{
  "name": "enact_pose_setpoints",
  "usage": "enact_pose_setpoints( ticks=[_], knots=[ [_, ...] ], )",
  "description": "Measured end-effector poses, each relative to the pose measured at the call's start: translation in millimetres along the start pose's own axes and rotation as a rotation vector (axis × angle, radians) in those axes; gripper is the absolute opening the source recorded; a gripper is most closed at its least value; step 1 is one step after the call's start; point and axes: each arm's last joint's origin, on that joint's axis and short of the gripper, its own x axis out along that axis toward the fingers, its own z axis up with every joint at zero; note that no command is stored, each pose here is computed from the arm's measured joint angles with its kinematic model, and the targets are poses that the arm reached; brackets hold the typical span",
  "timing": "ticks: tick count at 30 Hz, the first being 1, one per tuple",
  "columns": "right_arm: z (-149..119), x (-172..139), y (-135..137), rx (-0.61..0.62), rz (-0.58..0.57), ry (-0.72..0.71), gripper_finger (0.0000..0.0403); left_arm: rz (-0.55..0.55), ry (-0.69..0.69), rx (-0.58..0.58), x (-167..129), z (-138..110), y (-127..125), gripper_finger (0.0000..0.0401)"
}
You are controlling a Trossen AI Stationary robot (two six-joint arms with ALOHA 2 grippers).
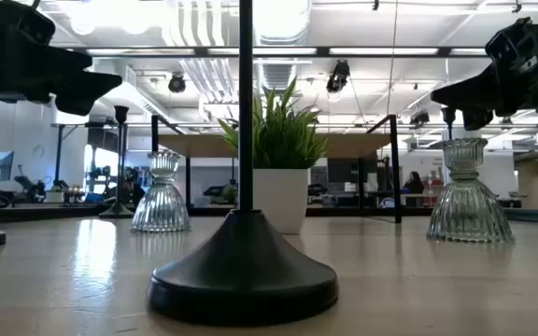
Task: Pick & Place candle stick holders
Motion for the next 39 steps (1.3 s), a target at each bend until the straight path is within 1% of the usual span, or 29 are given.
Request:
enact_pose_setpoints(
  ticks=[33,37,39],
  knots=[
    [0.0,0.0,0.0,-0.002,0.0,0.0,0.0008,-0.001,0.0,0.0,0.0,0.0,-0.1,0.03],
    [2.7,0.0,0.2,-0.004,0.002,-0.028,0.0009,-0.001,0.0,0.0,0.0,0.0,-0.1,0.03],
    [6.8,-0.2,0.6,0.001,0.004,-0.07,0.0008,-0.001,0.0,0.0,0.0,0.0,-0.1,0.03]
  ],
)
